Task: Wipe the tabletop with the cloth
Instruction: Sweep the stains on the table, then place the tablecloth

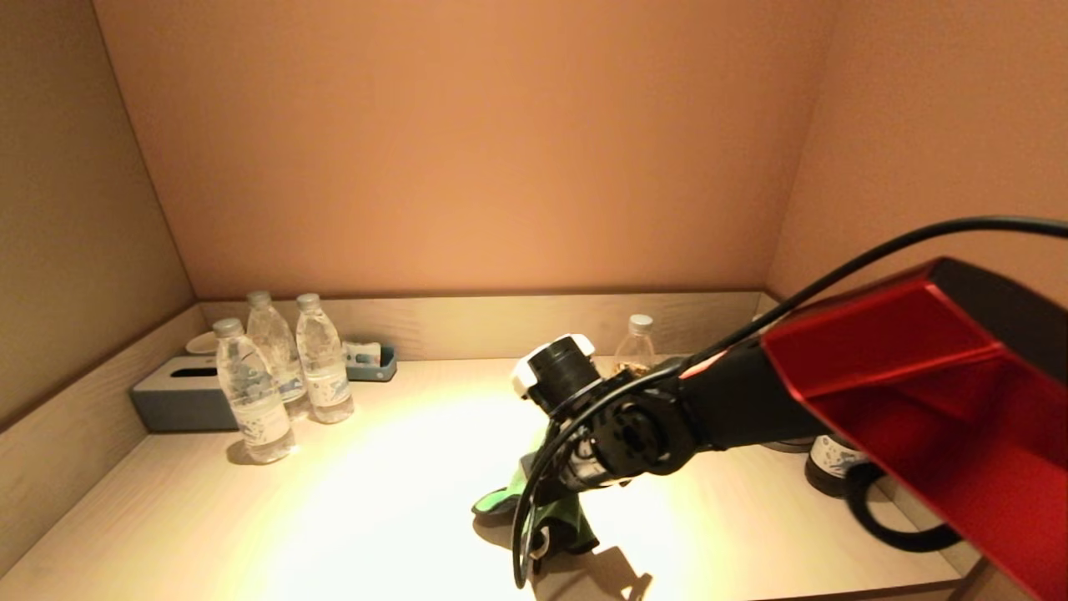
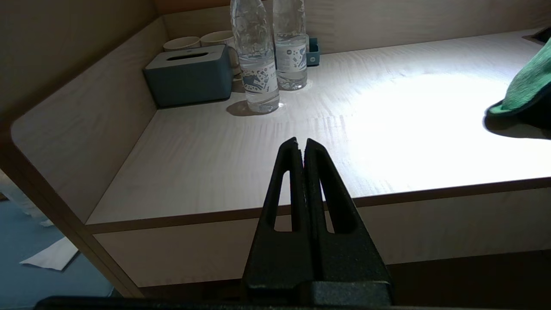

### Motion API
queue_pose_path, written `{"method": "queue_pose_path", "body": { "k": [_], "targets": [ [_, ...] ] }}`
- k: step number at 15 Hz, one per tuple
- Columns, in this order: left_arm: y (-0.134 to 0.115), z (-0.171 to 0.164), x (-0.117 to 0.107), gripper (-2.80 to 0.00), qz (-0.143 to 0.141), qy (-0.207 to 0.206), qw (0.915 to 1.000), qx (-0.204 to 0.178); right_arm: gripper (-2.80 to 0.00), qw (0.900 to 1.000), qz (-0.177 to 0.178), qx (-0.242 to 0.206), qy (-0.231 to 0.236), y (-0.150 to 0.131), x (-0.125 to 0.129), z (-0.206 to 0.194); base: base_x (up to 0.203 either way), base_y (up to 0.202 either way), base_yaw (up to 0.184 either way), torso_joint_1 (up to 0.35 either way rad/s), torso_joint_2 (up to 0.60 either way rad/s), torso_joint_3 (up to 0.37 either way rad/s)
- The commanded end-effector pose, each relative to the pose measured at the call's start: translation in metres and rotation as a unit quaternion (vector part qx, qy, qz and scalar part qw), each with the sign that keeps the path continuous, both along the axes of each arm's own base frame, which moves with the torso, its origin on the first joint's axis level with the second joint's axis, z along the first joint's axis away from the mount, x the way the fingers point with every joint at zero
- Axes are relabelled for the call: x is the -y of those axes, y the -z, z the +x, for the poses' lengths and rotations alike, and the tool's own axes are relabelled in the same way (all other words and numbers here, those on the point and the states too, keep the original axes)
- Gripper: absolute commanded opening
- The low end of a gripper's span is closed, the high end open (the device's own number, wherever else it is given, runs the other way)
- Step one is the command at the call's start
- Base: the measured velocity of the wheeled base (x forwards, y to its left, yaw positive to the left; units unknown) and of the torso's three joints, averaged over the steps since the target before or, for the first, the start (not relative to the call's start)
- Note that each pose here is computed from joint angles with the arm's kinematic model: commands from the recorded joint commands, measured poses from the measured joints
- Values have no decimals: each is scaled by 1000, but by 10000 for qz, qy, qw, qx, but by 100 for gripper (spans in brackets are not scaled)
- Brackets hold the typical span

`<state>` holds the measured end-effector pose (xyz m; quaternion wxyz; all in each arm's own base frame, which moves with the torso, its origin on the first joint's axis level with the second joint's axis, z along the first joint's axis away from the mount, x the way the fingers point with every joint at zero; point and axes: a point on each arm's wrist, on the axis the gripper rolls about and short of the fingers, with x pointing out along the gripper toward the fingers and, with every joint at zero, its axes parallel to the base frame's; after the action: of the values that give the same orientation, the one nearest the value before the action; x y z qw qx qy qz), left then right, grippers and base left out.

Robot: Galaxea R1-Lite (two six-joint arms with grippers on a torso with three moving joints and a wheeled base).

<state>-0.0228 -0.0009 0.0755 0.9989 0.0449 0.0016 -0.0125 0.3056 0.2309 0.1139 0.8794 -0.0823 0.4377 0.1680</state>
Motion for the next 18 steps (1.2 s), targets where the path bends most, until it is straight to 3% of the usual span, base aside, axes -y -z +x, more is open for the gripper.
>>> {"method": "queue_pose_path", "body": {
  "k": [1, 5, 9, 12, 18],
  "targets": [
    [0, 0, 0, -280, 2, -2, 10000, -2, -280, 9977, 335, 521, 280, -45, 33, -11, 0, 0, 0, 0, 0, 0],
    [0, 0, 0, -280, 2, -2, 10000, -9, -280, 9866, 376, 1073, 1168, -77, 117, -19, 0, 0, 0, 0, 0, 0],
    [0, 0, 0, -280, 2, -2, 10000, -2, -280, 9753, 81, 1390, 1717, -73, 176, -22, 0, 0, 0, 0, 0, 0],
    [0, 0, 0, -280, 2, -2, 10000, -2, -280, 9678, -30, 1522, 2005, -61, 200, -14, 0, 0, 0, 0, 0, 0],
    [0, 0, 0, -280, 2, -2, 10000, -2, -280, 9640, -135, 1190, 2373, -23, 226, 16, 0, 0, 0, 0, 0, 0]
  ]
}}
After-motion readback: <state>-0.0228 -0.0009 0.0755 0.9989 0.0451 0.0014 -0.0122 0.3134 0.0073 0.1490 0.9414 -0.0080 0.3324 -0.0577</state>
